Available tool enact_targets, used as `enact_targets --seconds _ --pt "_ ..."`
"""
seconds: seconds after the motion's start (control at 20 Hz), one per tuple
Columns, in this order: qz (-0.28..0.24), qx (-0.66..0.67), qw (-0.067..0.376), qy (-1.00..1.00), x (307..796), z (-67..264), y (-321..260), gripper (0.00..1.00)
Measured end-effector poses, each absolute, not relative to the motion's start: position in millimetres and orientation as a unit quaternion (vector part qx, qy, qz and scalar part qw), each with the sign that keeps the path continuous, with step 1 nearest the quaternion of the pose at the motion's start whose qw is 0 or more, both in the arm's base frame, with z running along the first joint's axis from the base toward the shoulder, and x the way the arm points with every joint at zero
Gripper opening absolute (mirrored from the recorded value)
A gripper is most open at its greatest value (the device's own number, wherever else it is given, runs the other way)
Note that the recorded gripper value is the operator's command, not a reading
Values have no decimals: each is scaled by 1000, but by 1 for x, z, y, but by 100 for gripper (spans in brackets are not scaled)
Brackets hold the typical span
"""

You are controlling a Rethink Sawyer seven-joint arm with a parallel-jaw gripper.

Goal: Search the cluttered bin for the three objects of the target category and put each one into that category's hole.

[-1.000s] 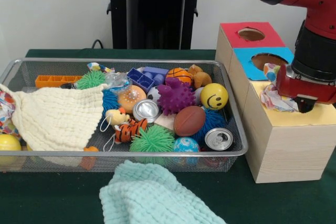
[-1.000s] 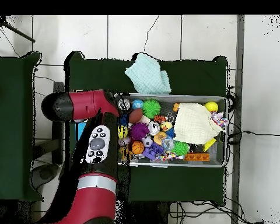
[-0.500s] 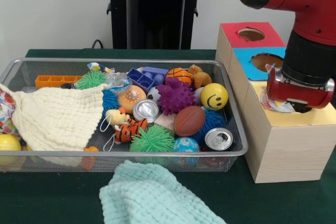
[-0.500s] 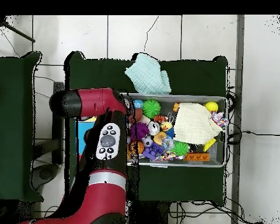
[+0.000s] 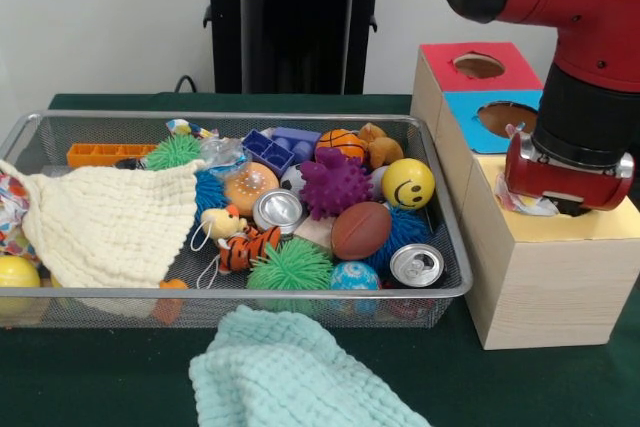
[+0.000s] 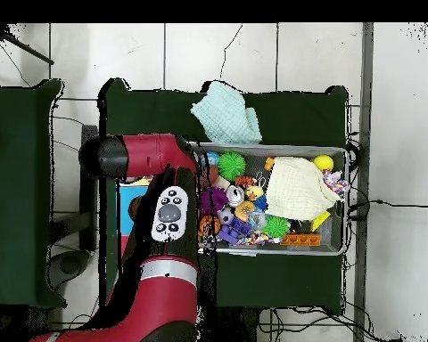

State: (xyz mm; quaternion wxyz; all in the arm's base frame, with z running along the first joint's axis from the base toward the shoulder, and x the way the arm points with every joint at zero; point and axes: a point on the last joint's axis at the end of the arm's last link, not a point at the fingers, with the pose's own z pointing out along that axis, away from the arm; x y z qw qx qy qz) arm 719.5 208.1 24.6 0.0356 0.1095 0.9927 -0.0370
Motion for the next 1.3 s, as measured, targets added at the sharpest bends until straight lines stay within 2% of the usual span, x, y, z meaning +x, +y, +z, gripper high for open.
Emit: enact_targets --seconds 0.4,0.45,1.3 --pt "-13 123 10 992 725 20 204 0" --pt "-9 125 3 992 725 19 203 100" --pt "-9 125 -7 992 726 18 200 100"
